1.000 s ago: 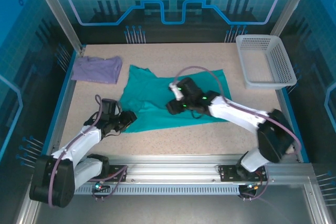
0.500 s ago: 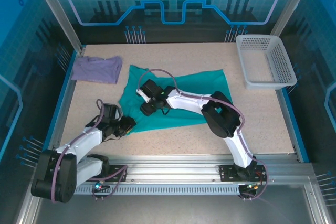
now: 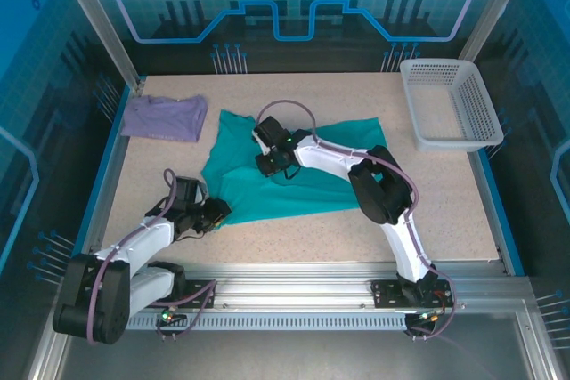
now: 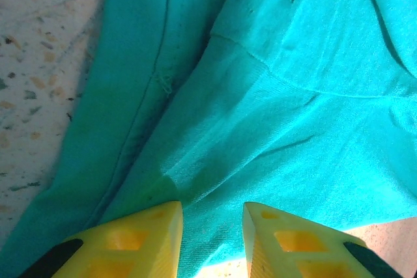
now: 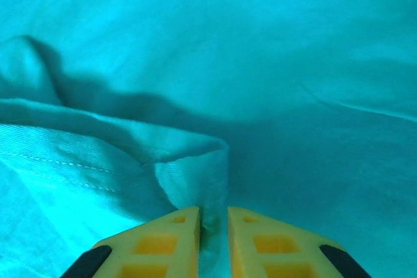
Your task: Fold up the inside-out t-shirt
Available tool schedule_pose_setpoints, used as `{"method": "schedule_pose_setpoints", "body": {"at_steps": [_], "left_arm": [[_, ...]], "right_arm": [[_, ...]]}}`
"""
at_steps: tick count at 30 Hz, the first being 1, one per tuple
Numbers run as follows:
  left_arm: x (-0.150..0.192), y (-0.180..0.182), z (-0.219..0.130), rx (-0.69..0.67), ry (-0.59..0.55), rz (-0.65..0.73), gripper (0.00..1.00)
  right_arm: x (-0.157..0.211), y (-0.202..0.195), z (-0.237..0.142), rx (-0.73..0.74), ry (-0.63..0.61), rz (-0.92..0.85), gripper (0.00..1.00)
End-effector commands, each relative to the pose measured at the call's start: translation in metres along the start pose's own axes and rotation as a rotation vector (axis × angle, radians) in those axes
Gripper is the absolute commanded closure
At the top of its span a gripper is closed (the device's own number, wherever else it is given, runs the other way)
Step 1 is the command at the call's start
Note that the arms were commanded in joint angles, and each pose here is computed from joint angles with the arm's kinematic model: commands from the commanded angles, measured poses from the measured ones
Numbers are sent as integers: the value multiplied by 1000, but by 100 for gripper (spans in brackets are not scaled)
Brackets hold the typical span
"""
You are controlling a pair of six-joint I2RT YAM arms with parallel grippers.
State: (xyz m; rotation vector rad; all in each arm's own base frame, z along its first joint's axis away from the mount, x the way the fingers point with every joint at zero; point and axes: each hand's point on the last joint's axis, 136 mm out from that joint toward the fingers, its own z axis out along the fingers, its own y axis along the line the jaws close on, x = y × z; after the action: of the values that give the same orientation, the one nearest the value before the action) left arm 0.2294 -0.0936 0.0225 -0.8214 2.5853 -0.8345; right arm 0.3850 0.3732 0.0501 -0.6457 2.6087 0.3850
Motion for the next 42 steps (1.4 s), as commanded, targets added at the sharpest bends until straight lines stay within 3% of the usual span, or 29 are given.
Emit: {"method": "schedule_pose_setpoints", "body": {"at_steps": [1, 8, 14, 19, 25, 31, 42], "left_arm": [[6, 13, 2, -30, 17, -7, 69], [5, 14, 2, -41, 13, -6, 68], [4, 14, 2, -40, 10, -7, 66], [4, 13, 2, -37, 8, -6, 66], [5, 14, 1, -40, 9, -7, 65], [5, 14, 1, -40, 8, -7, 65], [5, 15, 1, -39, 6, -5, 65]], "right_arm": [[-1, -6, 0, -4, 31, 93, 82], [-4, -10, -12, 22, 26, 88, 76], [-9, 36, -34, -28, -73, -126, 62], [1, 65, -29, -68, -87, -213, 55], [10, 99, -4, -167, -29, -254, 64], [8, 104, 22, -209, 19, -200, 69], [-15, 28, 46, 13, 22, 99, 75]]}}
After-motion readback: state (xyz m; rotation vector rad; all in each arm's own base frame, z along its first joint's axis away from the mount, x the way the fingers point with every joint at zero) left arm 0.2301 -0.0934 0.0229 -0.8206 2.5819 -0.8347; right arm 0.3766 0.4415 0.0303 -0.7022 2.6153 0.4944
